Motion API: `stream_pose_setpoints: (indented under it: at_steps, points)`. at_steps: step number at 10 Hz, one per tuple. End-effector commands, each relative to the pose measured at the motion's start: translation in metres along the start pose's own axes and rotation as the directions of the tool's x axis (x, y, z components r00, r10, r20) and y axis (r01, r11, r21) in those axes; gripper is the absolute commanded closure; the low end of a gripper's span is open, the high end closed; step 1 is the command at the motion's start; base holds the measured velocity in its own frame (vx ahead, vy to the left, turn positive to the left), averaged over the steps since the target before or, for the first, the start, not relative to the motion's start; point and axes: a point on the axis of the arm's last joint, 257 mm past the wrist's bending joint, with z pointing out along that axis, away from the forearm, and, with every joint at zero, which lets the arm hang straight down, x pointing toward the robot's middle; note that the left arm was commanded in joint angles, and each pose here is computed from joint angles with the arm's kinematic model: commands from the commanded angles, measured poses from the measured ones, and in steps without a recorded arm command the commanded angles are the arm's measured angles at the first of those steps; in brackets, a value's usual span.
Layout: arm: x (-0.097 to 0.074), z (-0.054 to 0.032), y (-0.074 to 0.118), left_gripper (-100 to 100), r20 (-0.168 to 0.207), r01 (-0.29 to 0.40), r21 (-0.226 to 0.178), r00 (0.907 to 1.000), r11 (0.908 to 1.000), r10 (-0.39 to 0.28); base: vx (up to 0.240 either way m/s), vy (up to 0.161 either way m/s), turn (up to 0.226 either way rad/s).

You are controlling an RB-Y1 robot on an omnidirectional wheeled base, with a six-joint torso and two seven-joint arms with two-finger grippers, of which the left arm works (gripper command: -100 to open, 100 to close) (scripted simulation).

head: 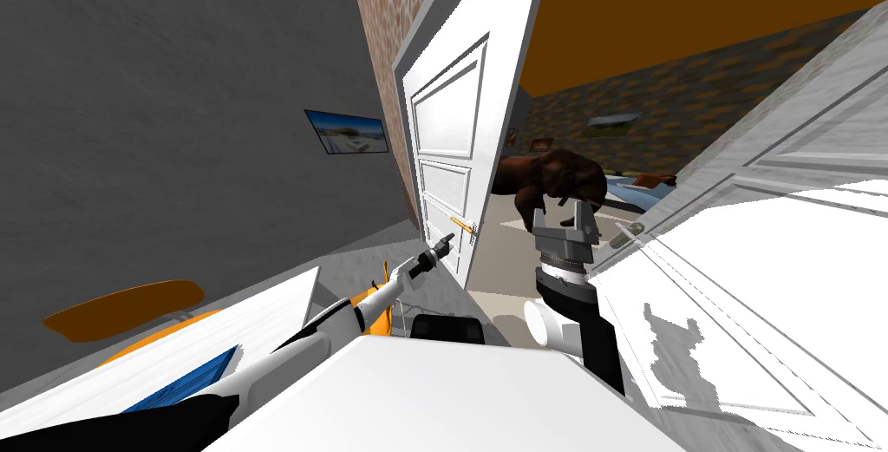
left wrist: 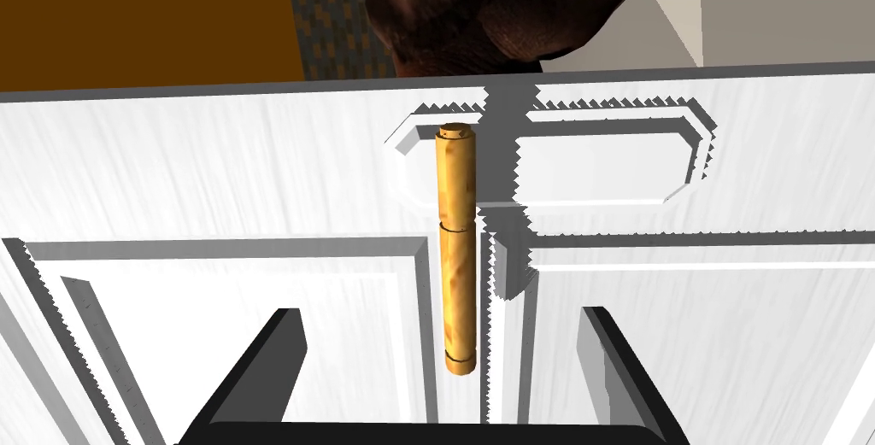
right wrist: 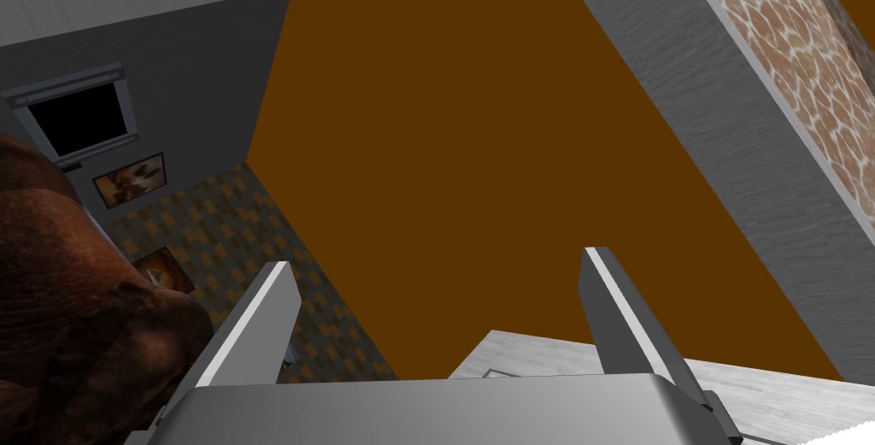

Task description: Push the door open

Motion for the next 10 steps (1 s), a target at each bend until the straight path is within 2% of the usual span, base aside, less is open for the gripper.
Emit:
stream_pose_setpoints:
  at_steps: [1,10]
  points:
    - [0.0,-0.0004,0.0,-100,-0.002,0.0,0.0,1.0,1.0,0.0,0.018,-0.002,0.013]
    - [0.0,-0.0004,0.0,-100,-0.002,0.0,0.0,1.0,1.0,0.0,-0.001,0.0,-0.003]
